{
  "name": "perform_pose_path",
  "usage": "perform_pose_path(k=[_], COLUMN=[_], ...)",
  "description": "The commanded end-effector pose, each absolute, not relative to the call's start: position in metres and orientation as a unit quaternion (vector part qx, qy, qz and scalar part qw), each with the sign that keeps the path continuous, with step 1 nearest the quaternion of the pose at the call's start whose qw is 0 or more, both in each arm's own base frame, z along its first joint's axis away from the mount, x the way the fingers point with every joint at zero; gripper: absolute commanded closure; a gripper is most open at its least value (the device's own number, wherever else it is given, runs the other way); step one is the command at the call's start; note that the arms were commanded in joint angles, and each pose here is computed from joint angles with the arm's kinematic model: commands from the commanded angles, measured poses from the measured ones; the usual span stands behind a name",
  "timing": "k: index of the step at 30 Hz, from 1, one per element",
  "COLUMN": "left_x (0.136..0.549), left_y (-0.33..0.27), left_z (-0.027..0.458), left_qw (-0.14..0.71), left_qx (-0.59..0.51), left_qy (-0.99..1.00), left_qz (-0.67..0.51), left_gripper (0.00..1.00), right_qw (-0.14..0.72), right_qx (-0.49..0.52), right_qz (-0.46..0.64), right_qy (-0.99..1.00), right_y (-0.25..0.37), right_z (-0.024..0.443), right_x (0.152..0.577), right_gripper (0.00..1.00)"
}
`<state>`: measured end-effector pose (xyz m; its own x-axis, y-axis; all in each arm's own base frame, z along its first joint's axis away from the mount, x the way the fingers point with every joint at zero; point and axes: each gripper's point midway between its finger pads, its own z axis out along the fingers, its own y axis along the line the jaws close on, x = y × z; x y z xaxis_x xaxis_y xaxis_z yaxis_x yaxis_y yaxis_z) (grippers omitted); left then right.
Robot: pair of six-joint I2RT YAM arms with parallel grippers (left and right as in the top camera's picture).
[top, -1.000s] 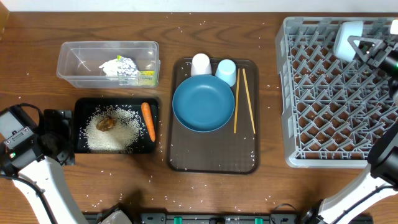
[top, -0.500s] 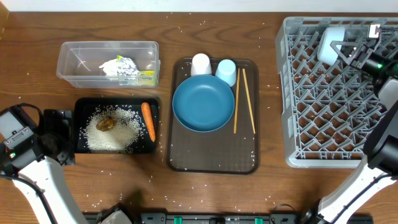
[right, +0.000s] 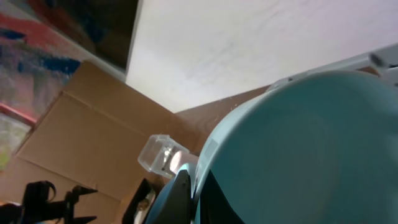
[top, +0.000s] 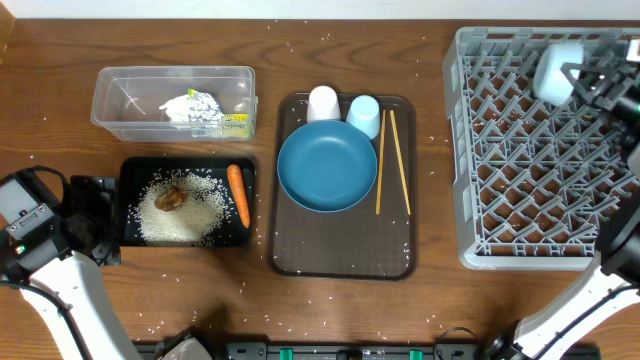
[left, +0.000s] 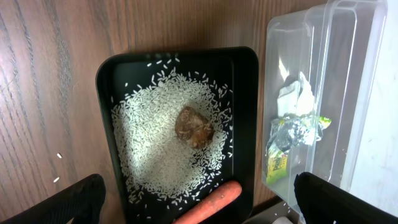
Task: Sort waste into correct bins and load items into the dishwasher rack
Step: 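Lower the bowl into the rack's back corner and release it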
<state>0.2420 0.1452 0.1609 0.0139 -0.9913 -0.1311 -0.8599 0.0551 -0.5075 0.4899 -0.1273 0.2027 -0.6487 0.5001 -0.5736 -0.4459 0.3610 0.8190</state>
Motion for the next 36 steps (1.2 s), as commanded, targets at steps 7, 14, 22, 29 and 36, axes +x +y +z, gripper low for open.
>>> perform_pose_path(k=[7, 14, 22, 29, 36], left_x=[0.24, 0.24, 0.24, 0.24, 0.24], left_y=[0.147, 0.147, 0.147, 0.147, 0.147], left_z=[0.161, 0.161, 0.161, 0.161, 0.161], left_qw=[0.235, 0.235, 0.235, 0.235, 0.235], left_qx=[-0.669, -0.669, -0.669, -0.67, -0.669], left_qy=[0.692, 0.692, 0.692, 0.692, 0.692], left_qz=[-0.134, -0.134, -0.134, -0.134, -0.134], left_gripper=[0.02, 0.02, 0.02, 0.02, 0.02], right_qw=[0.384, 0.379, 0.382, 0.428, 0.458], right_qx=[0.022, 0.024, -0.011, -0.131, -0.186], right_qz=[0.593, 0.596, 0.595, 0.566, 0.543], right_qy=[0.707, 0.707, 0.707, 0.693, 0.679], right_y=[-0.121, -0.117, -0.096, -0.046, -0.031], right_z=[0.208, 0.208, 0.212, 0.269, 0.336], right_x=[0.484, 0.485, 0.49, 0.489, 0.482], right_gripper=[0.99, 0.98, 0.69, 0.36, 0.01])
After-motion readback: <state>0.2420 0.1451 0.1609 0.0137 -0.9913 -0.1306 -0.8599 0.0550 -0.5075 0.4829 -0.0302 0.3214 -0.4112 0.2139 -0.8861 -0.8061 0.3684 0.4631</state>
